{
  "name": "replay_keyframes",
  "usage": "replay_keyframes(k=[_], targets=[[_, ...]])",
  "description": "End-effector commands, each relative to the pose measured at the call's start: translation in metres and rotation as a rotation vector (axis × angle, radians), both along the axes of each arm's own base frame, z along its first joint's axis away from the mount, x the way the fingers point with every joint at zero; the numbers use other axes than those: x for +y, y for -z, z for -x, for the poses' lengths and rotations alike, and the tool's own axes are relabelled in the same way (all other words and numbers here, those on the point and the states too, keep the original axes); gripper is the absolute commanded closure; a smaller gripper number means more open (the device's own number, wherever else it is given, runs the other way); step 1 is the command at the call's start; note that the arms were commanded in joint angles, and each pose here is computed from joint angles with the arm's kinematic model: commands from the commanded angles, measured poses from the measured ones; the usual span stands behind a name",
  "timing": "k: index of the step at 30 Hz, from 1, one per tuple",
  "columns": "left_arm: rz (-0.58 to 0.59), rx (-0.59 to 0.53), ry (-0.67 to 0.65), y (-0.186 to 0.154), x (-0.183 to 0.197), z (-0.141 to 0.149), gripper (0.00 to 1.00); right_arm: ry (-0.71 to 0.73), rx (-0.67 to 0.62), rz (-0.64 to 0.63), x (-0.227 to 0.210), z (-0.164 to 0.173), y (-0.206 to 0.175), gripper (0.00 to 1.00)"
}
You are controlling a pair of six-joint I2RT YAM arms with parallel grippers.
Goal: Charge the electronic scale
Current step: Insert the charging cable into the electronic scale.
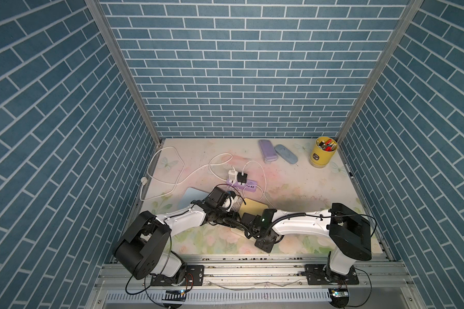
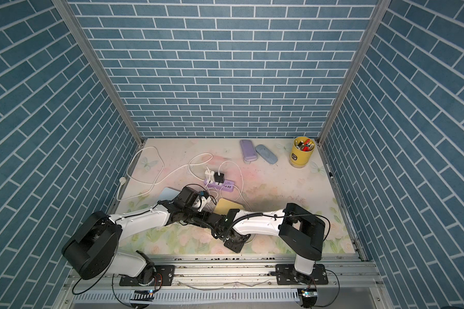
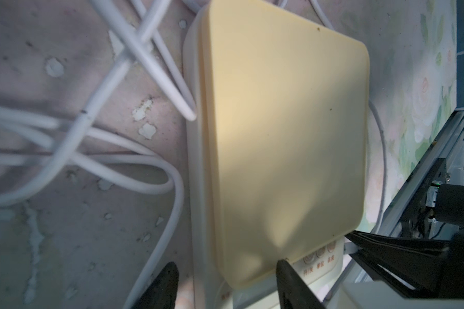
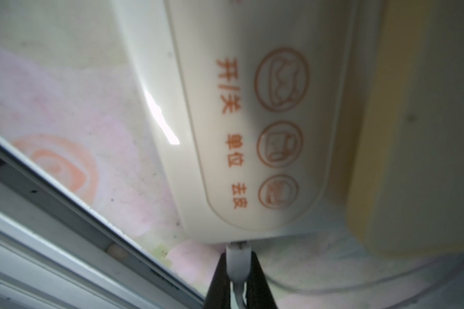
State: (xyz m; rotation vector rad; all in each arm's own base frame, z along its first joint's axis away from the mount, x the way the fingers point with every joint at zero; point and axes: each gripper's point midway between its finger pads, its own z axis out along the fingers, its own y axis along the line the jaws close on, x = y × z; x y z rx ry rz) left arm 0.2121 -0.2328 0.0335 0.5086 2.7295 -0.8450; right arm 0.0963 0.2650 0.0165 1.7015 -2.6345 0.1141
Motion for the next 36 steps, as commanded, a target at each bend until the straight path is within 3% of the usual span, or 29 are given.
replay_keyframes(k=[1, 36], targets=[[-0.074, 0.01, -0.011, 0.016, 0.011, 0.002, 0.39, 0.001, -0.023, -0.002, 0.004, -0.007, -0.001, 1.0], [-0.083, 0.047, -0.005, 0.027, 0.012, 0.007, 0.39, 0.047, -0.071, -0.163, 0.014, -0.019, -0.014, 1.0]])
